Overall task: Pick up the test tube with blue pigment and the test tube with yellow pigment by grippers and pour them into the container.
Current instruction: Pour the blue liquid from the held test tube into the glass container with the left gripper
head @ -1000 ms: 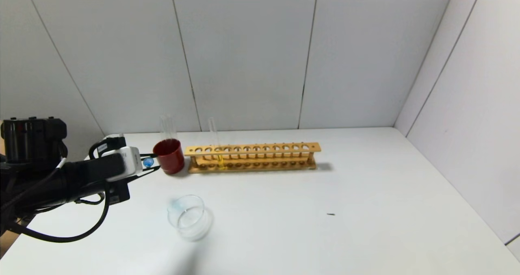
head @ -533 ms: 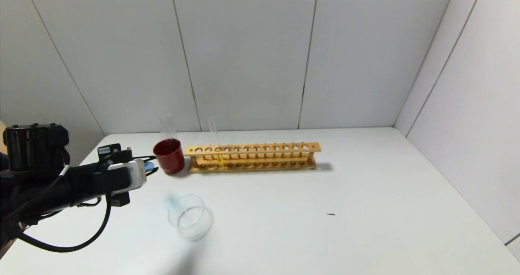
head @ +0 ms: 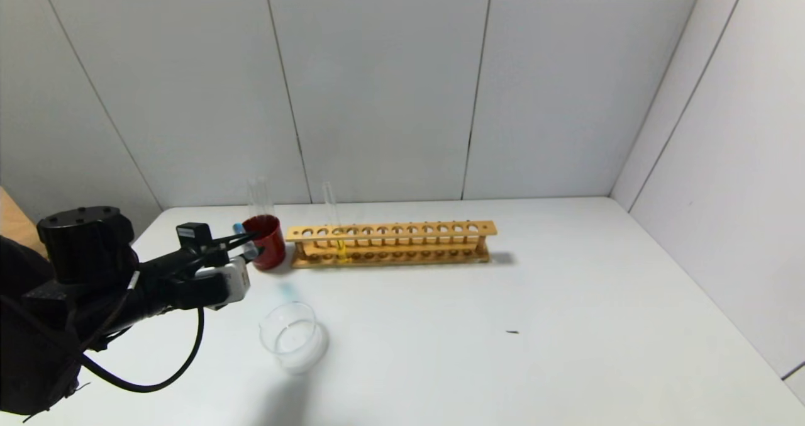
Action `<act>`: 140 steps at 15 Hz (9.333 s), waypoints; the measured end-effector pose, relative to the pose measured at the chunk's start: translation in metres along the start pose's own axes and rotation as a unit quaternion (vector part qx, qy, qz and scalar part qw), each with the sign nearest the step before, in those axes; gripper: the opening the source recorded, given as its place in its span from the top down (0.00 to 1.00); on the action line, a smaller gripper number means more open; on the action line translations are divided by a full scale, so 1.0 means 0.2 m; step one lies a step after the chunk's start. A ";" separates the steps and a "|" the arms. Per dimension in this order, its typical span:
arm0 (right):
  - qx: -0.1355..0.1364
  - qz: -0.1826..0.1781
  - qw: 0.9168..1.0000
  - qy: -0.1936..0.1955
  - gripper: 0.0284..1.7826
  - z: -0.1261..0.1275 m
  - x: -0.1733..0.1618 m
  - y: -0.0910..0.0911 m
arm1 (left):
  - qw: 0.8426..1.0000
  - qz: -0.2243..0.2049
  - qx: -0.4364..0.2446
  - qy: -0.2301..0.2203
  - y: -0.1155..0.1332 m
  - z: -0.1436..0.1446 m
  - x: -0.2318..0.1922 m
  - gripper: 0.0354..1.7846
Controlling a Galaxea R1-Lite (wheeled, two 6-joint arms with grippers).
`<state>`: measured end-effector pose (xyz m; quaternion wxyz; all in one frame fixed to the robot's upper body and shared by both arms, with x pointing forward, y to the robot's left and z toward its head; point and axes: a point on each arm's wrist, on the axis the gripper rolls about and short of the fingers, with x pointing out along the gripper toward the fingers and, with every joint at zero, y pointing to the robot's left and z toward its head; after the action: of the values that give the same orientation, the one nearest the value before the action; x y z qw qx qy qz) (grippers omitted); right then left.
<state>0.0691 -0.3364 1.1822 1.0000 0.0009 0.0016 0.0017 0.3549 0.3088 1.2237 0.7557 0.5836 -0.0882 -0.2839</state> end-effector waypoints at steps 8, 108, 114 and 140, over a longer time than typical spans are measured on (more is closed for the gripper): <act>0.000 0.000 1.000 0.000 0.02 0.00 0.00 0.00 | 0.998 -0.041 0.036 0.003 -0.12 0.01 -0.05 0.83; 0.000 0.000 1.000 0.000 0.02 0.00 0.00 0.00 | 0.914 0.024 0.401 -0.047 -0.07 0.03 0.13 0.83; 0.000 0.000 1.000 0.000 0.02 0.00 0.00 0.00 | 0.900 0.034 0.431 -0.055 -0.06 0.03 0.12 0.83; 0.000 0.000 1.000 0.000 0.02 0.00 0.00 0.00 | 0.860 0.094 0.501 -0.025 0.01 0.06 0.08 0.83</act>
<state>0.0691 -0.3364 1.1822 1.0000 0.0009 0.0016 0.0017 0.3634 0.2900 1.2261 0.3821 0.8652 -0.2914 -0.1432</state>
